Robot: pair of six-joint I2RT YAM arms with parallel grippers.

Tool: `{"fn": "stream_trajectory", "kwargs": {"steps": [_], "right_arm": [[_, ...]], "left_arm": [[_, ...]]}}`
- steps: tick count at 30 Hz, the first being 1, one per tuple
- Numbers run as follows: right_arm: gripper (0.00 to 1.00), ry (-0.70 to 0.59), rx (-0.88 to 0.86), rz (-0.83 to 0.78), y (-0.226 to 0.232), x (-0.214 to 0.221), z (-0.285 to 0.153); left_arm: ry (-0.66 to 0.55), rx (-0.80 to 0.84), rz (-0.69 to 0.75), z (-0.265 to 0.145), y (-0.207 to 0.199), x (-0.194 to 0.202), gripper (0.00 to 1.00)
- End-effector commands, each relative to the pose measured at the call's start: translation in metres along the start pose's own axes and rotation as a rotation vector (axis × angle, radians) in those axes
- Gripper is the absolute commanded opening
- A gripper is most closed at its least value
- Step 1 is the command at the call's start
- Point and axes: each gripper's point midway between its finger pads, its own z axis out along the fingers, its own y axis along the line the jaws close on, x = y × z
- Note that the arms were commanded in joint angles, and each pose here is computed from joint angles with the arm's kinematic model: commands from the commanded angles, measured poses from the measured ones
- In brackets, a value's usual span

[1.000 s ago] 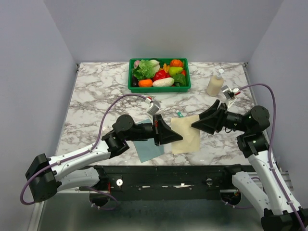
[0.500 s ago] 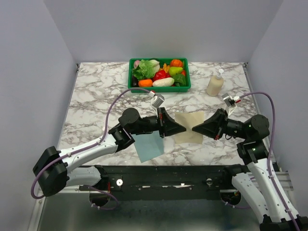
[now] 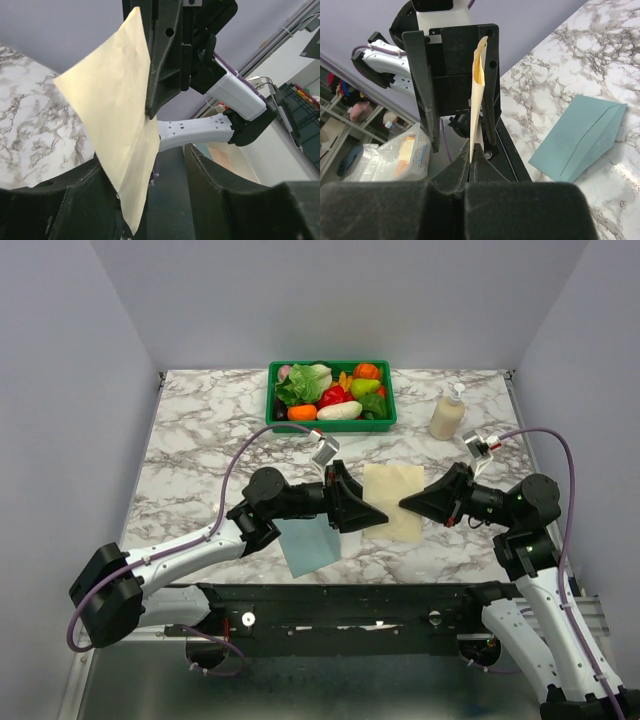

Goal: Place the letter into the envelope and seal it

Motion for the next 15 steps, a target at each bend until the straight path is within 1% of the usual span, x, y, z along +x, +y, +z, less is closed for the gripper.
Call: {"fn": "stream_trajectory", "kwargs": {"steps": [1, 2, 4, 5, 8, 9, 11, 12, 14, 15], "right_arm": [[0.01, -0.026, 0.013, -0.001, 0.005, -0.008, 0.000], [0.01, -0.031, 0.015, -0.004, 0.005, -0.009, 0.000], [0.01, -0.036, 0.016, 0.002, 0.006, -0.010, 0.000], [0.01, -0.037, 0.015, 0.002, 0.006, -0.010, 0.000], [0.00, -0.036, 0.009, 0.006, 0.009, -0.012, 0.000], [0.01, -0.037, 0.006, 0.005, 0.010, -0.013, 0.000], [0.00, -0.041, 0.002, -0.001, 0.013, -0.015, -0.001], [0.01, -0.041, 0.002, -0.001, 0.013, -0.015, 0.000], [0.00, -0.045, 0.003, -0.003, 0.014, -0.017, 0.000], [0.00, -0.049, 0.002, -0.012, 0.015, -0.019, 0.000]], "left_arm": [[-0.005, 0.093, 0.013, -0.002, -0.021, -0.003, 0.62], [-0.002, 0.110, 0.011, 0.000, -0.024, -0.003, 0.62], [0.018, 0.118, 0.002, 0.004, -0.023, 0.003, 0.66], [0.033, 0.130, 0.002, 0.007, -0.027, 0.007, 0.66], [0.055, 0.127, -0.010, 0.011, -0.024, 0.015, 0.67], [0.057, 0.129, -0.012, 0.012, -0.024, 0.016, 0.65], [0.063, 0.126, -0.016, 0.013, -0.022, 0.019, 0.56], [0.062, 0.127, -0.017, 0.012, -0.023, 0.019, 0.45], [0.067, 0.133, -0.017, 0.011, -0.024, 0.021, 0.33], [0.071, 0.130, -0.021, 0.010, -0.023, 0.023, 0.22]]}}
